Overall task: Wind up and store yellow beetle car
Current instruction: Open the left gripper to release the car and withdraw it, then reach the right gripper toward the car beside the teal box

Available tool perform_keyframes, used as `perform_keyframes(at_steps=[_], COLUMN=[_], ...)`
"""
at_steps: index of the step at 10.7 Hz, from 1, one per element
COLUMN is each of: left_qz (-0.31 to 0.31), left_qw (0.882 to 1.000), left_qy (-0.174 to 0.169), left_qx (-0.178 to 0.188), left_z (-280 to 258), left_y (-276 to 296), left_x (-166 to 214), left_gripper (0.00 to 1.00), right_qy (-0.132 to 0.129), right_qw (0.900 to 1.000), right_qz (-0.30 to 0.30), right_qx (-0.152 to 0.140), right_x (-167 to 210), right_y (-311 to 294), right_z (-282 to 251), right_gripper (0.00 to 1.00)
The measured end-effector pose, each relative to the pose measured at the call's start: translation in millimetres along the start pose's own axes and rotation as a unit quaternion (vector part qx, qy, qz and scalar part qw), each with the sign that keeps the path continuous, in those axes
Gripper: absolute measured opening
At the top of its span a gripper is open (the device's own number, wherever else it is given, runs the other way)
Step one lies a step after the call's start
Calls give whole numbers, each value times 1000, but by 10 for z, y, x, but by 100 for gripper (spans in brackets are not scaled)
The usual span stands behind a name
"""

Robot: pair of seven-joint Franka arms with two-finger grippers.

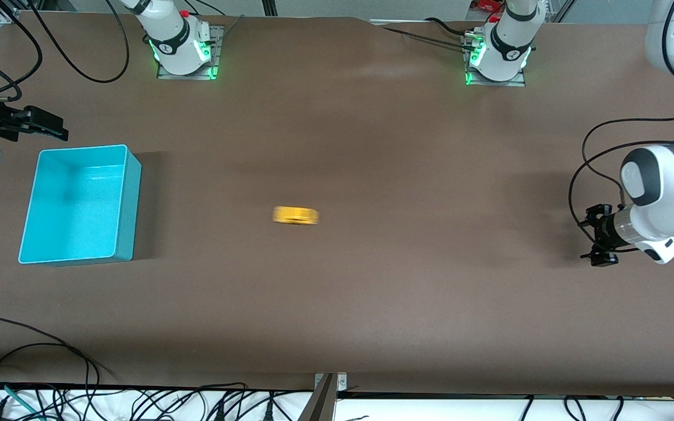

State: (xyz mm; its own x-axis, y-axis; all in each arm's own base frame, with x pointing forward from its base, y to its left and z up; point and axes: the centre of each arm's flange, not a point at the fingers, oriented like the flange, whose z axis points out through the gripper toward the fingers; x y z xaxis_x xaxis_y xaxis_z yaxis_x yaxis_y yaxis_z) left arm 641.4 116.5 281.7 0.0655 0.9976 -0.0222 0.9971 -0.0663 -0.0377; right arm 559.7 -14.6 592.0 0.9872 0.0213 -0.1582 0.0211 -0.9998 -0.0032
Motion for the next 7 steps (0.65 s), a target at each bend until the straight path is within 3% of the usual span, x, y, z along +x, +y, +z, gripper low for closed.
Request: perform_keyframes(at_steps=[4, 7], left_qz=[30, 88], left_qw=[1000, 996], left_qy=[2, 6], left_qx=[-3, -19], left_z=[-375, -683], left_y=[31, 136], left_x=[-53, -90], left_gripper=[90, 90], right_qy=[23, 23], right_qw=[1000, 1000], right_qz=[-1, -1], right_qx=[-1, 2], right_x=[-52, -52], right_y=[-15, -7], right_z=[-234, -236], right_gripper=[100, 100])
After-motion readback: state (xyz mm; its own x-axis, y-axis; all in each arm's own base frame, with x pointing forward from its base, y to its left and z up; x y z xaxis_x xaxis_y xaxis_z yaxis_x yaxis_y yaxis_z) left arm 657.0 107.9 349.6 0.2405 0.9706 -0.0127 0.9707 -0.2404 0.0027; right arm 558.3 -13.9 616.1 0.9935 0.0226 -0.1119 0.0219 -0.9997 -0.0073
